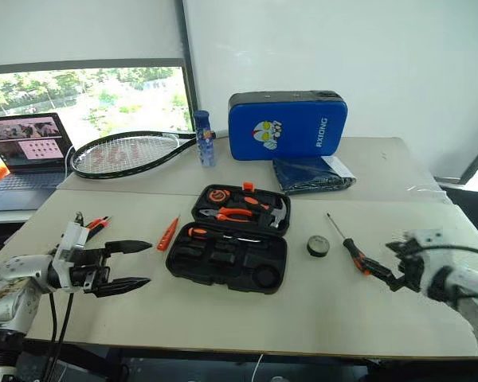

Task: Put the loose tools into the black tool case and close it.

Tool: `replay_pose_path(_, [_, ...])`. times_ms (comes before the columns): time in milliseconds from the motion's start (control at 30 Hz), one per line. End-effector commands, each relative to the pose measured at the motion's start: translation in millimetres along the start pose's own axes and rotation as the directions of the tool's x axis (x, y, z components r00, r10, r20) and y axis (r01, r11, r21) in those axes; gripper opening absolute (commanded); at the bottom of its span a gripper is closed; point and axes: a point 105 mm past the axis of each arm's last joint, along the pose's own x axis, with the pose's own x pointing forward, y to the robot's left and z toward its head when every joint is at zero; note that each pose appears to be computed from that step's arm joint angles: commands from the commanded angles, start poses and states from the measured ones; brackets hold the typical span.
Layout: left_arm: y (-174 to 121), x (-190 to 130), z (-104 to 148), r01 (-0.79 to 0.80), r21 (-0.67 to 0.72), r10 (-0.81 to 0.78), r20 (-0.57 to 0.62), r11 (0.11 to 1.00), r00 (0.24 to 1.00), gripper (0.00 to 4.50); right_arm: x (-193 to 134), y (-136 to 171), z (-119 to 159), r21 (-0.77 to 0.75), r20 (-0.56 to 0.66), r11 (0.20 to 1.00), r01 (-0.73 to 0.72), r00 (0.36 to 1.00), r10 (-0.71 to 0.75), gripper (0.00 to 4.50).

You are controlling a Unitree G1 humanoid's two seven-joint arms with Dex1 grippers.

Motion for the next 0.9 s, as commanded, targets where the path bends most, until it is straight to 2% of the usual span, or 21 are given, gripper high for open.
replay_pose_path(33, [-3,3,8,0.000,0.030,-0.001,0.026,1.000,1.000,4.49,17,-13,13,-0.001,-0.047,1.000,0.004,0.999,-0.004,4.50])
replay_pose_path(133, [-5,3,7,-0.004,0.025,0.003,0.028,1.000,1.000,4.49,29,-15,17,-0.011,-0.077,0.999,-0.030,0.997,0.029,4.50])
replay_pose_path(233, [-5,3,7,-0.007,0.025,0.006,0.026,1.000,1.000,4.50,35,-19,14,-0.013,-0.121,1.000,-0.027,0.992,0.025,3.83])
replay_pose_path(267, [-5,2,7,-0.009,0.025,0.008,0.026,1.000,1.000,4.50,36,-20,13,-0.002,-0.135,1.000,-0.025,0.991,0.025,3.32])
replay_pose_path(333, [-6,1,7,-0.008,0.027,0.007,0.022,1.000,1.000,4.50,36,-23,12,0.004,-0.151,1.000,-0.027,0.988,0.028,2.78])
replay_pose_path(500, [-5,0,8,-0.015,0.036,0.015,0.020,0.999,1.000,4.50,26,-31,11,0.021,-0.178,0.999,-0.030,0.984,0.033,1.04])
replay_pose_path(567, [-5,-1,9,-0.020,0.037,0.019,0.022,0.999,1.000,4.50,16,-39,25,-0.006,-0.120,1.000,-0.008,0.993,0.007,0.99])
replay_pose_path(700, [-4,-4,10,-0.053,0.027,0.052,0.041,0.998,0.998,4.50,-11,-31,95,-0.199,0.169,0.977,-0.074,0.980,0.109,0.99])
replay_pose_path(800, [-5,-7,7,-0.076,0.008,0.076,0.047,0.997,0.996,4.50,-14,-2,118,-0.350,0.176,0.916,-0.195,0.947,0.269,0.99])
replay_pose_path(900, [-6,-7,3,-0.102,-0.015,0.103,0.054,0.995,0.993,4.50,4,44,128,-0.405,0.116,0.842,-0.357,0.893,0.435,0.99])
